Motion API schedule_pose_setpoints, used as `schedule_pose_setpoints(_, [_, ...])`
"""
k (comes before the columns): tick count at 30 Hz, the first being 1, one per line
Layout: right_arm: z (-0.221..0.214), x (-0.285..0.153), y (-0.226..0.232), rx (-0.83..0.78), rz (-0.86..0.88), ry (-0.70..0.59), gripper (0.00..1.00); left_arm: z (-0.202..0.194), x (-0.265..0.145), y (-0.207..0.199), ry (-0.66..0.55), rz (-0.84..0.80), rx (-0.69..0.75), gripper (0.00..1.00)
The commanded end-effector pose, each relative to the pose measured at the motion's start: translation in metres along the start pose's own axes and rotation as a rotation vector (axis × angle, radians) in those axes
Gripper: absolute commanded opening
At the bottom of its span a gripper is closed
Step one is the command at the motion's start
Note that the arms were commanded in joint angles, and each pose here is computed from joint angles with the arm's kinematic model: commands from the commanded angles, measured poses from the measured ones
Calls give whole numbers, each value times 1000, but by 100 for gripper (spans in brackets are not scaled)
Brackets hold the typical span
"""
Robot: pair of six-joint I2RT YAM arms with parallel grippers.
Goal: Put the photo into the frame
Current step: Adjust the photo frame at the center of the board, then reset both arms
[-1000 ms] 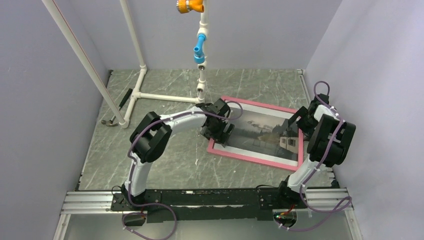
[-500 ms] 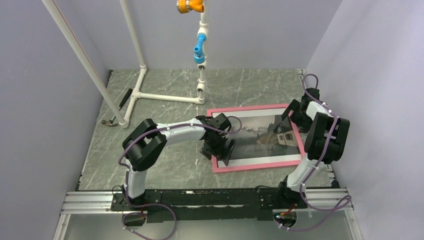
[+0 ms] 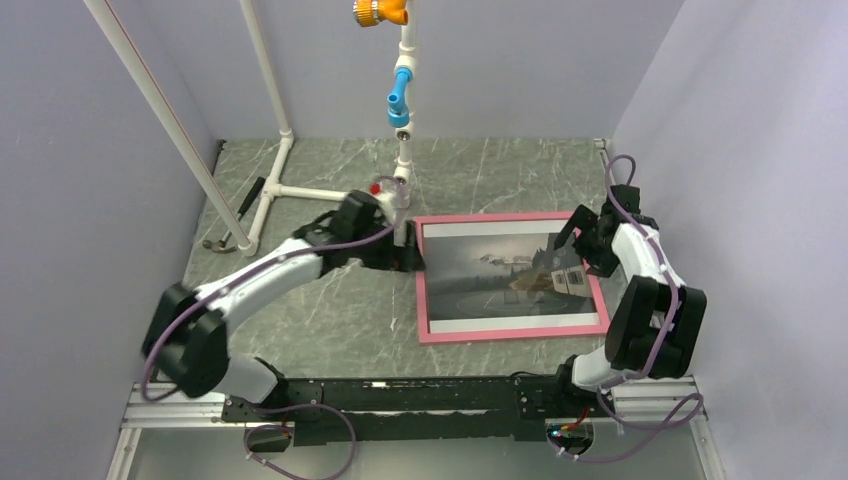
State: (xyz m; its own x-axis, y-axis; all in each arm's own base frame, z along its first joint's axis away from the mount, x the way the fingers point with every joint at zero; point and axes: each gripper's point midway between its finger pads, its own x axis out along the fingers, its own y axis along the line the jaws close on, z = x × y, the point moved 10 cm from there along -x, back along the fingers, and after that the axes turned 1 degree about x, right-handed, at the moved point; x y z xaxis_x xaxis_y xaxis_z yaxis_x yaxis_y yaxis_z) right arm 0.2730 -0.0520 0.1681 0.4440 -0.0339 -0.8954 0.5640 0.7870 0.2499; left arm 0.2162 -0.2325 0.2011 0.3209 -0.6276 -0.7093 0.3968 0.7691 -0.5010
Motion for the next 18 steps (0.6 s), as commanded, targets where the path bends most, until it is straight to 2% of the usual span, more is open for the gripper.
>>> schedule_pose_setpoints(1, [-17,-22,0,4,102,-54,100,20,-46,25,-297,-53,-8,100])
schedule_pose_setpoints(5, [-23,-40,1,-42,212,-196,100,17,-81,55,-517,37,18,99])
schedule_pose_setpoints(9, [-24,-51,0,-58,254,-351,100,5,-105,81,-722,253,45,99])
schedule_pose_setpoints(13, [-28,-43,-5,-109,288,-486,100,-9,-121,105,-898,497,90,99])
schedule_pose_setpoints(15, [-35,-33,-12,-132,283,-553,100,-18,-124,117,-959,607,93,99])
schedule_pose_setpoints(16, [-34,-32,-13,-148,299,-627,100,-21,-125,122,-990,653,102,99])
schedule_pose_setpoints(18, [-43,-20,-20,-169,295,-687,100,-31,-123,134,-1000,736,113,99])
